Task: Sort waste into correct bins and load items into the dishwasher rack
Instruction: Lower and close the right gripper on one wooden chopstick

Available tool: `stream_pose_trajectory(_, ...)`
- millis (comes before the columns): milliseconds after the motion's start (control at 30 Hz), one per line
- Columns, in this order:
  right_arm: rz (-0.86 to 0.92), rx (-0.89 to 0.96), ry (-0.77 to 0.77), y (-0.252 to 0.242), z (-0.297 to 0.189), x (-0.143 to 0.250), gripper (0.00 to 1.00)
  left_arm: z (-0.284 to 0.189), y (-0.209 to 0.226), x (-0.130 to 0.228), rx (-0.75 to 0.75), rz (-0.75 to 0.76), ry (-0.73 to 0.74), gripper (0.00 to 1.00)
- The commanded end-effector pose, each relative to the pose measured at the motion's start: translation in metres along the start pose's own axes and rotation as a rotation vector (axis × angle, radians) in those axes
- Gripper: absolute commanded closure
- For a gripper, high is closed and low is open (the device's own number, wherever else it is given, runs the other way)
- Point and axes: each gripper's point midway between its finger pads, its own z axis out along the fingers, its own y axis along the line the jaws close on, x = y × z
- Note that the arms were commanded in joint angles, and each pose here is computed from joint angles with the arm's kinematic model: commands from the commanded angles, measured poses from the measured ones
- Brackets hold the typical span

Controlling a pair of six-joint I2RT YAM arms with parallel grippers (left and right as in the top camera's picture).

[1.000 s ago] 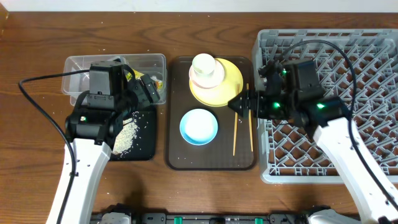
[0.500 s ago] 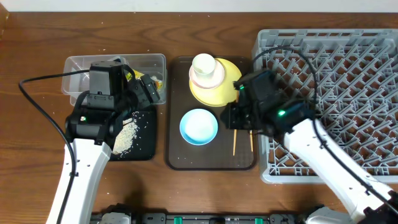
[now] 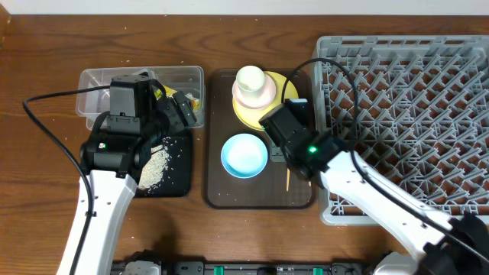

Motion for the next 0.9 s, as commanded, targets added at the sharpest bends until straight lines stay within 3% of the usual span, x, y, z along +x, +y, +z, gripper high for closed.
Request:
stream_pose_trajectory(0, 0.016, 0.063, -0.031, -0.006, 0.011, -0.009, 0.78, -0.003, 0.0, -0.004, -0.003, -0.001, -0.012, 0.1)
stream_pose_trajectory(400, 0.033, 0.159, 0.035, -0.026, 0.056, 0.0, 0.8, -0.003, 0.0, -0.004, -0.003, -0.001, -0.012, 0.1)
stream_pose_trajectory(533, 0.035, 0.141, 0.058, -0.02, 0.07, 0.005, 0.73, -0.003, 0.0, -0.004, -0.003, -0.001, -0.012, 0.1)
stream_pose_trajectory(867, 0.026, 0.139, 0.094, -0.014, 0.096, 0.017, 0.73, -0.003, 0.0, -0.004, -0.003, -0.001, -0.012, 0.1)
